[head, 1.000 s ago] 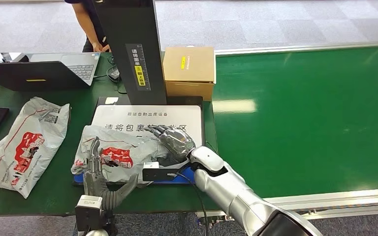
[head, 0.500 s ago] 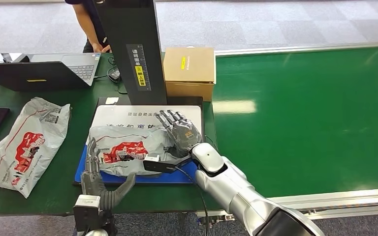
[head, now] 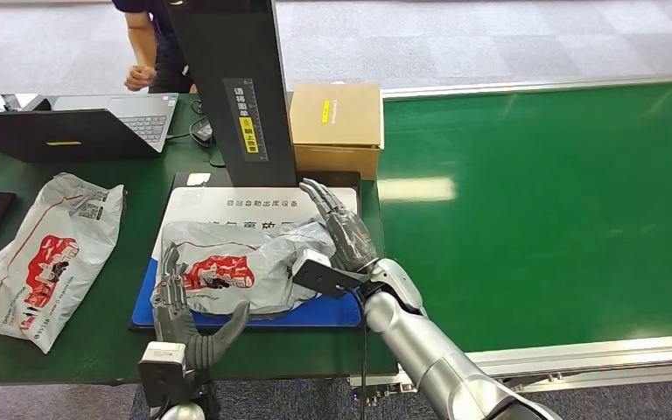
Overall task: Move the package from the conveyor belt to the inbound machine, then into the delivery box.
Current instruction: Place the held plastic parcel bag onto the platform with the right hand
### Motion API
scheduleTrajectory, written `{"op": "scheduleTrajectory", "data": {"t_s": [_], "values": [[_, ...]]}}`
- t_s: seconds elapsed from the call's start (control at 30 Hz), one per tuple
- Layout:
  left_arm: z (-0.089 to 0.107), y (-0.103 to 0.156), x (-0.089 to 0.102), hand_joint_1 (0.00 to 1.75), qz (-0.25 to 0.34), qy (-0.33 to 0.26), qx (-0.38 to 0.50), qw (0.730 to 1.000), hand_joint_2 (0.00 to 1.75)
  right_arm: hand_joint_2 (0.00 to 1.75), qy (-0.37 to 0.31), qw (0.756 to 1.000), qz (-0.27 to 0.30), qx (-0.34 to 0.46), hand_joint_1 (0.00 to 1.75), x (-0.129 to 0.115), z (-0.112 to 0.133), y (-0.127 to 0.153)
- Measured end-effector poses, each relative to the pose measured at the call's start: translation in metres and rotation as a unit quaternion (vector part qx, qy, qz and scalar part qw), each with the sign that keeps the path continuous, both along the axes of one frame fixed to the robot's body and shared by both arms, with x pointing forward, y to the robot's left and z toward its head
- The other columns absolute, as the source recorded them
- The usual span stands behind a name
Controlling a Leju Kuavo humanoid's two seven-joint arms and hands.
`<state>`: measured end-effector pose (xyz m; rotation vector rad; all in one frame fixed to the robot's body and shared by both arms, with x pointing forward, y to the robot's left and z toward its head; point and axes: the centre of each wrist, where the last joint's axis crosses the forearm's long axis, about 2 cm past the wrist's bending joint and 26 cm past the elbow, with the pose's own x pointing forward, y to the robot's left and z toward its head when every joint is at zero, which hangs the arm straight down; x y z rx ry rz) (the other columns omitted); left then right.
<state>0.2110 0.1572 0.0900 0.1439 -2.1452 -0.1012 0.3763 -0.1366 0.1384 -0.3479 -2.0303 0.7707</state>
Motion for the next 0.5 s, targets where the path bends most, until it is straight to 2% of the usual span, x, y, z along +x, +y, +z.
{"op": "scheduleTrajectory", "data": {"t_s": [0.5], "values": [[-0.0013,-0.0044,0.0,0.0,-0.004,0.0,0.002,1.0,1.75,1.75,-0.001,0.999,-0.007,0.042,0.0,0.0012,0.0032,-0.0071]]}}
